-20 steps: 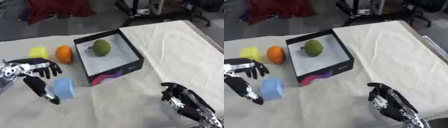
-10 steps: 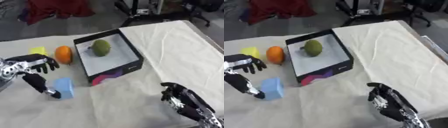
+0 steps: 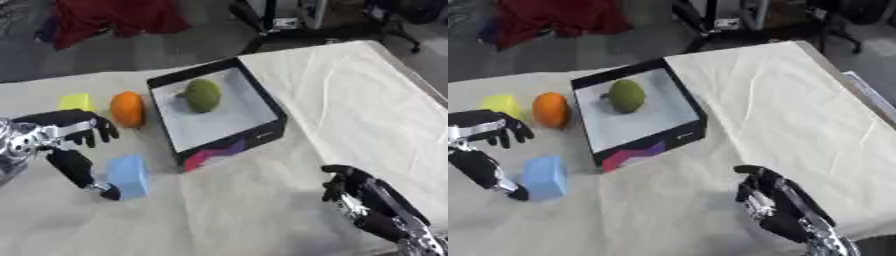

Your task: Pick up objects on the table and place them in the box.

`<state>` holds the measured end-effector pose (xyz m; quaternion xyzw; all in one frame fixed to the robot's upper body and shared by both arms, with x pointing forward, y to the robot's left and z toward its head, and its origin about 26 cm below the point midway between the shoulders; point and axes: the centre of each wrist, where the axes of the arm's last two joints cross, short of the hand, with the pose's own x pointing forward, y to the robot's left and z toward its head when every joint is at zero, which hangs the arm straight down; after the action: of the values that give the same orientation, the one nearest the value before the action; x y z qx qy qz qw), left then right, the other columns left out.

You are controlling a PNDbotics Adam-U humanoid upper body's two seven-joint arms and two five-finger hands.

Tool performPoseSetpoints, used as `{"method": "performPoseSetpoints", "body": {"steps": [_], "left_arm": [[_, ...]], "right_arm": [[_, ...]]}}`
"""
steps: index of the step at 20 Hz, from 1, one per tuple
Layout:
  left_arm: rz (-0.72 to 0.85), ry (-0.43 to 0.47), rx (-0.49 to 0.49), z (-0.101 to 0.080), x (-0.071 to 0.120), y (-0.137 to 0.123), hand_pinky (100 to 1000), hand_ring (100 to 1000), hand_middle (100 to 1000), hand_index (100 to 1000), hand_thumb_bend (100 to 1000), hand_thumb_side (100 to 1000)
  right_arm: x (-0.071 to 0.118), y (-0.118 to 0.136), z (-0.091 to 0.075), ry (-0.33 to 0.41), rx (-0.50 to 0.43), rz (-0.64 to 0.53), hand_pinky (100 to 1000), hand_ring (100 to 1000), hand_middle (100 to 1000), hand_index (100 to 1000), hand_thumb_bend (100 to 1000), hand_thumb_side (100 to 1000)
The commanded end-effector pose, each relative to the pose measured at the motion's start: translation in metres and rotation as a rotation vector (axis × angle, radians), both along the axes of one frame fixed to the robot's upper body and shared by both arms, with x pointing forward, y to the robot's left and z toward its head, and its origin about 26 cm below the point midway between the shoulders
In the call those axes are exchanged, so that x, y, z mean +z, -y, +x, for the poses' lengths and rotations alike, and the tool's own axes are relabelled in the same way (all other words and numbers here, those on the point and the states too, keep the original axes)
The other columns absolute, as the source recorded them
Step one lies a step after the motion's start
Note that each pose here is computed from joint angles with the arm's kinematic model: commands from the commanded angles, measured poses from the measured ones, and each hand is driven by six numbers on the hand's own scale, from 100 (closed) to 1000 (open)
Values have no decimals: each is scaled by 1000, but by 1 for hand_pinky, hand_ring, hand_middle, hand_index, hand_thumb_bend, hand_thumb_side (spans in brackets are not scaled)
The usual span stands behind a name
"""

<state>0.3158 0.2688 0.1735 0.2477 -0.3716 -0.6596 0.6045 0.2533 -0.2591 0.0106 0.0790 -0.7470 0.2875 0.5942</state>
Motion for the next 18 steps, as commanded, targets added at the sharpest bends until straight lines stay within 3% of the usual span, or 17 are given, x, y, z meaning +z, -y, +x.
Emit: {"method": "performPoseSetpoints", "body": {"steps": [1, 18], "left_arm": [[15, -202, 175, 3, 4, -1, 730, 688, 713, 844, 814, 336], [-5, -164, 211, 14, -27, 2, 672, 619, 640, 796, 716, 318]], "right_arm": [[7, 3, 2, 24, 3, -11, 823, 547, 486, 822, 100, 470], [7, 2, 3, 25, 6, -7, 823, 547, 486, 822, 100, 470]]}}
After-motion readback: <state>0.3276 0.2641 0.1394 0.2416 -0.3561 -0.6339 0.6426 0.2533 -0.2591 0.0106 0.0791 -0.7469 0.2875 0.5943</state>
